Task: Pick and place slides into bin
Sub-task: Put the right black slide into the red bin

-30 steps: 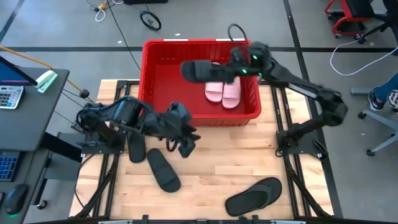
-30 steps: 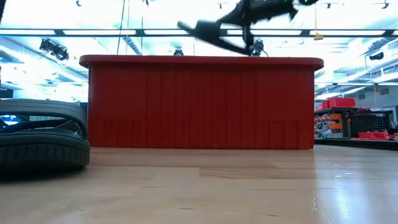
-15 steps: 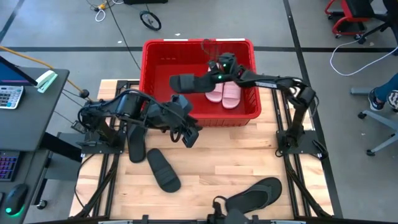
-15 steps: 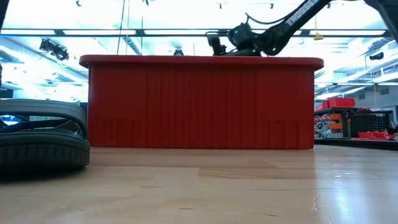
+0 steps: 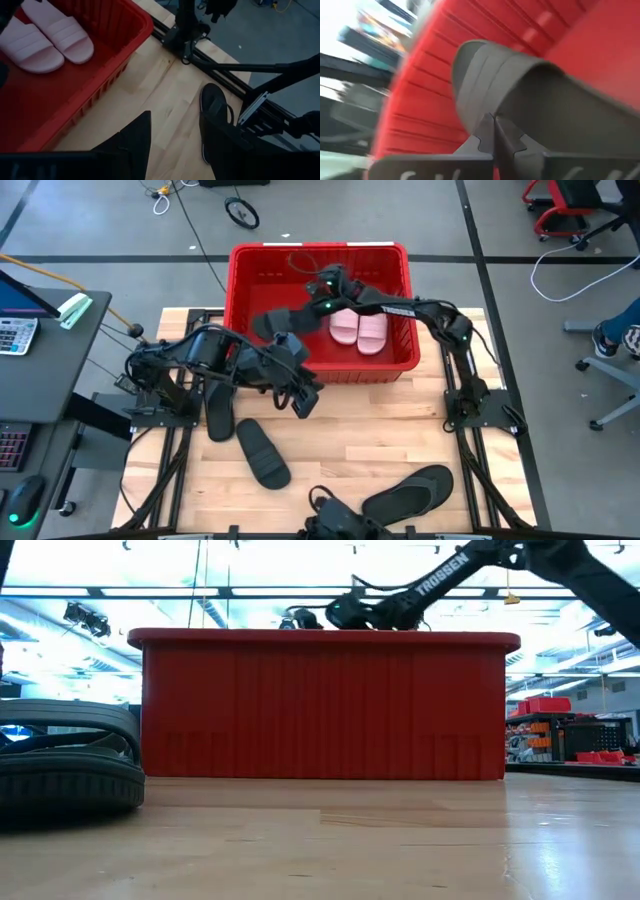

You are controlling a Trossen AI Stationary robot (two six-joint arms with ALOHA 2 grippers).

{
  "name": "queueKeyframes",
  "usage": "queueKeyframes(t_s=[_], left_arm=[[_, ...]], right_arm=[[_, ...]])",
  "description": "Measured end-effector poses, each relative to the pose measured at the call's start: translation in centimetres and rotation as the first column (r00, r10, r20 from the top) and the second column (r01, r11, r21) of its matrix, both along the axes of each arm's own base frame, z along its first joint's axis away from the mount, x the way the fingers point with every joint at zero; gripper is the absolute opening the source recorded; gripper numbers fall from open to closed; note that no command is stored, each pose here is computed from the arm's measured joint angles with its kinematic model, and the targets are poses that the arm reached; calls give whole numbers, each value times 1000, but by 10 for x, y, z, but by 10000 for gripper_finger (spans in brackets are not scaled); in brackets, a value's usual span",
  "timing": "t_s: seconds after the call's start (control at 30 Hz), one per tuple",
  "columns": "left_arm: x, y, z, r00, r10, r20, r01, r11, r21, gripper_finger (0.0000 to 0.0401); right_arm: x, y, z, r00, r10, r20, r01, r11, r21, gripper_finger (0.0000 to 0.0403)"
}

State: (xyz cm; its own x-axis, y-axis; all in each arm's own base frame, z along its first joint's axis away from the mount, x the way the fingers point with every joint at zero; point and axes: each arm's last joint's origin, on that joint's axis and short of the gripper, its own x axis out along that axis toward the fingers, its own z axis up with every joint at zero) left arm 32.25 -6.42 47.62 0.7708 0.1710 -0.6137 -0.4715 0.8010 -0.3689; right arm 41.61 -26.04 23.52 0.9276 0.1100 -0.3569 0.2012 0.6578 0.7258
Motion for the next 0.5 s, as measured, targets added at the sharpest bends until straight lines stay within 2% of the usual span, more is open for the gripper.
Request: queueKeyframes(t_s=[0.13, 0.33, 0.43, 0.5], left_arm=[[-1, 0, -1, 1000, 0, -10, 1, 1000, 2, 172], [-2, -3, -2, 999, -21, -27, 21, 1000, -6, 172], [-3, -6, -2, 999, -32, -28, 31, 999, -7, 172], [-3, -7, -2, 999, -37, -30, 37, 999, -6, 172]], right_arm=[[6, -11, -1, 988, 0, -151, -12, 997, -82, 0], [-4, -32, 17, 969, 44, -244, -97, 973, -209, 0], [-12, -41, 26, 961, 73, -266, -151, 947, -285, 0], [-15, -45, 30, 959, 99, -264, -194, 912, -362, 0]])
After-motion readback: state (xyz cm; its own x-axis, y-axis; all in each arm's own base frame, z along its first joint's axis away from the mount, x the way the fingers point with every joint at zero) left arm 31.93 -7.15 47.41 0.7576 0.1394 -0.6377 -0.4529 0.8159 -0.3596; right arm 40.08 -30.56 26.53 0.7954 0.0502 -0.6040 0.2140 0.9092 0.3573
